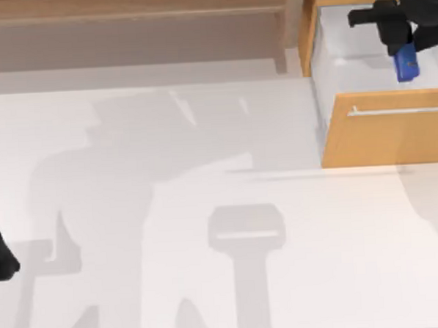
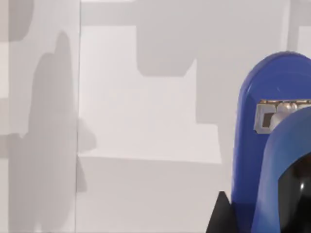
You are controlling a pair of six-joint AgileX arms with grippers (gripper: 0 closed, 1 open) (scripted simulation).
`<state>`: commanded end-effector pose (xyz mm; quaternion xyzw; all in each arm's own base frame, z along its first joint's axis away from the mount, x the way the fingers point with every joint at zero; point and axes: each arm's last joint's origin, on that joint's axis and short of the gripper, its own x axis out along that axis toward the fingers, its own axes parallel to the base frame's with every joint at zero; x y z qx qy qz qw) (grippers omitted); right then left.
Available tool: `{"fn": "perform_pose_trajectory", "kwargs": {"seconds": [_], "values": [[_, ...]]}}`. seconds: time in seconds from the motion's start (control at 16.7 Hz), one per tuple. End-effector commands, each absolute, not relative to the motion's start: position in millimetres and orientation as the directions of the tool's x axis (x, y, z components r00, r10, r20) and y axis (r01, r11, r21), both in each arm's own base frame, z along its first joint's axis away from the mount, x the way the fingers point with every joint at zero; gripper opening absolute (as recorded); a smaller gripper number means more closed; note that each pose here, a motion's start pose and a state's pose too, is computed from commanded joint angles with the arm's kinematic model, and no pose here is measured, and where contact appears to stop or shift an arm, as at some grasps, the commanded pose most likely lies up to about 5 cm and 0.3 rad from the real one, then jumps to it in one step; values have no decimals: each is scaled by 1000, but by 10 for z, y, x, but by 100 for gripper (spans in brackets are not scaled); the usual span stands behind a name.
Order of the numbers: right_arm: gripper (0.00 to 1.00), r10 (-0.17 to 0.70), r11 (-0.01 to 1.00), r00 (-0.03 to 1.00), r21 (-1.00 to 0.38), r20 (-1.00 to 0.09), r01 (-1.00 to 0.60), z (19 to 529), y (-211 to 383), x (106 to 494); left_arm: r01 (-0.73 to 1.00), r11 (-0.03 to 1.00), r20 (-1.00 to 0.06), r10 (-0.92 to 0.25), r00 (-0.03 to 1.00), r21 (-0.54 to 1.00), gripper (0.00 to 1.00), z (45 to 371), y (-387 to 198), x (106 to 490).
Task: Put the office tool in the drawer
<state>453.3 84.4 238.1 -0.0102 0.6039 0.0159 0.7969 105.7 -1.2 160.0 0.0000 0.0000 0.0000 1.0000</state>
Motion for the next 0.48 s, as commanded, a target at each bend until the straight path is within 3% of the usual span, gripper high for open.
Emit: {"fn": "perform_pose_trajectory", "kwargs": {"seconds": [0.3, 0.48], "values": [[0, -4, 1000, 59, -4, -998, 12, 1735, 702, 4738, 0, 1000, 0, 0, 1000, 0, 100, 1600, -12, 1057], [0, 4, 1000, 2, 4, -1000, 24, 1599, 704, 4754, 0, 1000, 0, 0, 1000, 0, 100, 1600, -12, 1057]]}}
